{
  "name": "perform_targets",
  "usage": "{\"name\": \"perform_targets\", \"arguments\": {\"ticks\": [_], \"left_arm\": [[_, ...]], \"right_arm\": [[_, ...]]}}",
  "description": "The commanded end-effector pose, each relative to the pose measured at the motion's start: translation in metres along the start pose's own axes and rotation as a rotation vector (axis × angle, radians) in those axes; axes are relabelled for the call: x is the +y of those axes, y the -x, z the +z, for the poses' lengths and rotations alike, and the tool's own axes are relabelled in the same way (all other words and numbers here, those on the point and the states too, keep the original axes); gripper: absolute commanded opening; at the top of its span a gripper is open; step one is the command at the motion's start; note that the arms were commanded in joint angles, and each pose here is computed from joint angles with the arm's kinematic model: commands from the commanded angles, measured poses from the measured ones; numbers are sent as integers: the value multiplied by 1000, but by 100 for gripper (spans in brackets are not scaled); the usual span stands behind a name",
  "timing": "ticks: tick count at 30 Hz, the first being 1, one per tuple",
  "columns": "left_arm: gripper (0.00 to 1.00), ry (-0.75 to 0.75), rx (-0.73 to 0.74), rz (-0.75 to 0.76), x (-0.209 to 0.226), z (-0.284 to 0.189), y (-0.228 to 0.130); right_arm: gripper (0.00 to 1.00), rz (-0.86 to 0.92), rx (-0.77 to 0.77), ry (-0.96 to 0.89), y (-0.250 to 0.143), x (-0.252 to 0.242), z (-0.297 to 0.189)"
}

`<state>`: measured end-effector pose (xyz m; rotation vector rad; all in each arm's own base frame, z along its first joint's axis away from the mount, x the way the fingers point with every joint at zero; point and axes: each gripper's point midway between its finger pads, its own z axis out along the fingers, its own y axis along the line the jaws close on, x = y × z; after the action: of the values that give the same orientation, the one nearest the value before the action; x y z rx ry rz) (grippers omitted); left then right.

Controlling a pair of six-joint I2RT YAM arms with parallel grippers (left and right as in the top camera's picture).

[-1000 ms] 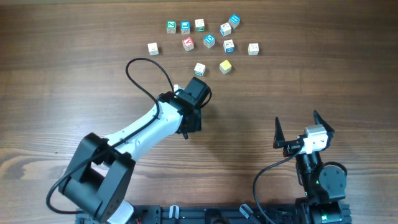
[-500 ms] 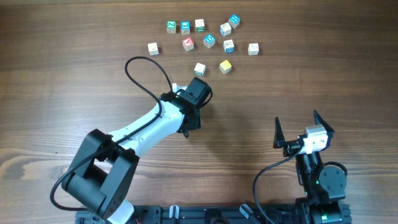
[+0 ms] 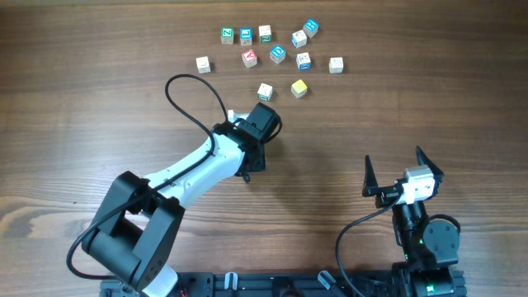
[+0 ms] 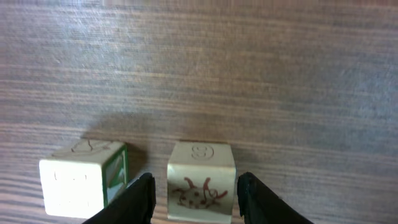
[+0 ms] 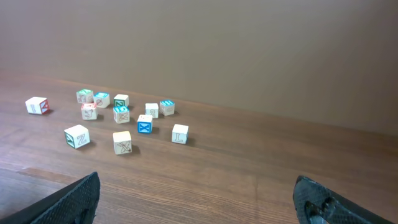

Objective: Form a horizontal line
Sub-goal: 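Lower the ladybug block next to the placed block and release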

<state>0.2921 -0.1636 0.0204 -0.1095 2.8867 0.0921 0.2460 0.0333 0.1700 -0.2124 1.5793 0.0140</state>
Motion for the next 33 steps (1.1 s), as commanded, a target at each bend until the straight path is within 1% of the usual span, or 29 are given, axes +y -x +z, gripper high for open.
{"name": "perform_targets", "arguments": {"ticks": [1,6,10,12,18,20,21,22,24,27,30,33], "left_arm": [[44,26,-43,-7,3,5,8],[44,52,-106,-16,6,4,21],[43,18,-149,-28,-2,3,31],[43,2,-169,-7,-6,3,36],[29,-19,-193,0,-12,1,43],[23,-46,-195,8,-17,1,44],[11,-101,-178,39,-28,1,42],[9,-149,-167,69,-37,0,41],[10,-193,-152,89,-45,-1,38],[9,-195,-136,92,-45,-1,34],[4,-180,-114,97,-41,0,29],[4,-185,-97,99,-42,1,25]], "right_arm": [[100,-6,-2,9,0,1,0],[100,-6,-2,9,0,1,0],[100,-6,-2,9,0,1,0],[100,-6,-2,9,0,1,0],[100,-5,-2,9,0,1,0],[100,-6,-2,9,0,1,0],[100,-6,-2,9,0,1,0],[100,-6,-2,9,0,1,0],[100,-6,-2,9,0,1,0],[100,-6,-2,9,0,1,0],[100,-5,-2,9,0,1,0],[100,-6,-2,9,0,1,0]]}}
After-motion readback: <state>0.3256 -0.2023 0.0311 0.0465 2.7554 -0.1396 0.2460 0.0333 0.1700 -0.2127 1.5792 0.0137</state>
